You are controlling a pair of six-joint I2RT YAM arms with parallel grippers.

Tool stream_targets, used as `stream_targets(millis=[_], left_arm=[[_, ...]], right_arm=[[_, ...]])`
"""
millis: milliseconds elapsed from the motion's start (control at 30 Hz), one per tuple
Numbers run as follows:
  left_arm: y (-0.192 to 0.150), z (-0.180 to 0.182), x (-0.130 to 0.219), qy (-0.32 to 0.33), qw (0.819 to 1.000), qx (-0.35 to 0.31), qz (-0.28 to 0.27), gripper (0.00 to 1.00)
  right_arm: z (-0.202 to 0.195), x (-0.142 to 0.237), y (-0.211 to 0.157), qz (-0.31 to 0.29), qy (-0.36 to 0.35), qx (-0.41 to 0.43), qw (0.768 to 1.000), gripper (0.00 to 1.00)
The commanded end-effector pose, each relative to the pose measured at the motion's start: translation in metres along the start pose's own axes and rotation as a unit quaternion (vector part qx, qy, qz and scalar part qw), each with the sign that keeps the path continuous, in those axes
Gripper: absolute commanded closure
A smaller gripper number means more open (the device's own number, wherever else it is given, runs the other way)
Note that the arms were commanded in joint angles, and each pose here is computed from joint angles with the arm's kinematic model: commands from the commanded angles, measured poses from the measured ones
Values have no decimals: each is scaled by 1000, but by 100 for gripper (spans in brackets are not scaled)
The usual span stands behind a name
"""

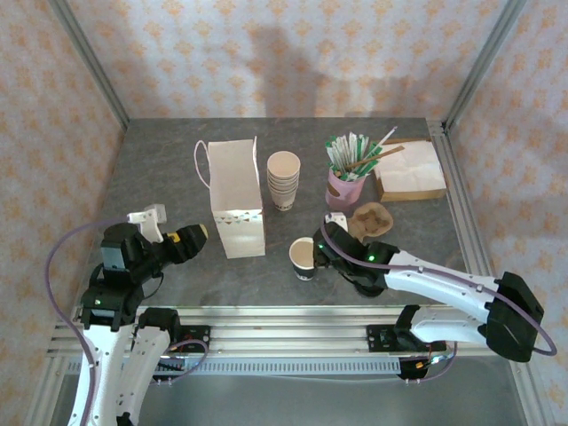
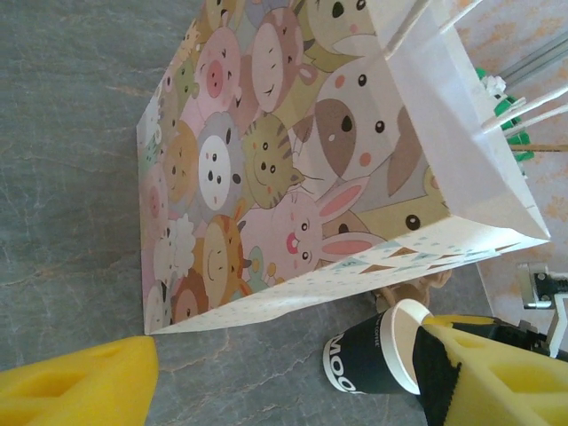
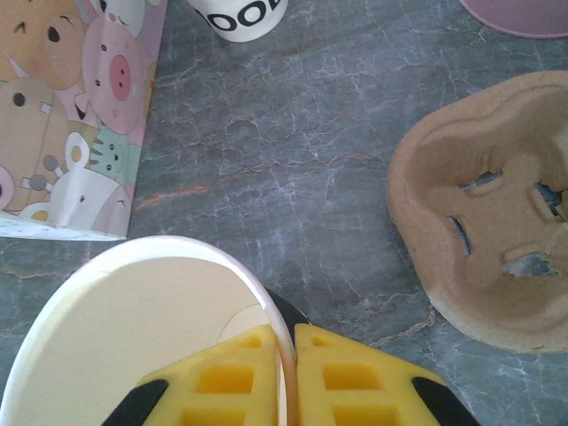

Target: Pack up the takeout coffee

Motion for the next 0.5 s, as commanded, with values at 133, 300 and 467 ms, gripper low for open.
stream_targets(millis=[133, 300, 467], left_arm=[[4, 0, -1, -2, 1000, -6, -20, 23], [4, 1, -2, 0, 1000, -5, -22, 23], [4, 0, -2, -1, 1000, -8, -23, 23]], right_arm=[[-3, -5, -3, -11, -17, -6, 1000, 79], [-5, 4, 0, -15, -20, -10, 1000, 59], [-17, 32, 11, -17, -68, -33, 997, 45]])
Point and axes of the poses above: each hand's point on the last joint's axis, 136 mm out from that joint toward the fingers, its own x axis back along the fingers, its own z axis along the line the jaws close on, y = z × x, the point moved 8 cm from there along x, back along the fingers, and after that the axes turned 12 degrees about x, right-handed, at the moved point
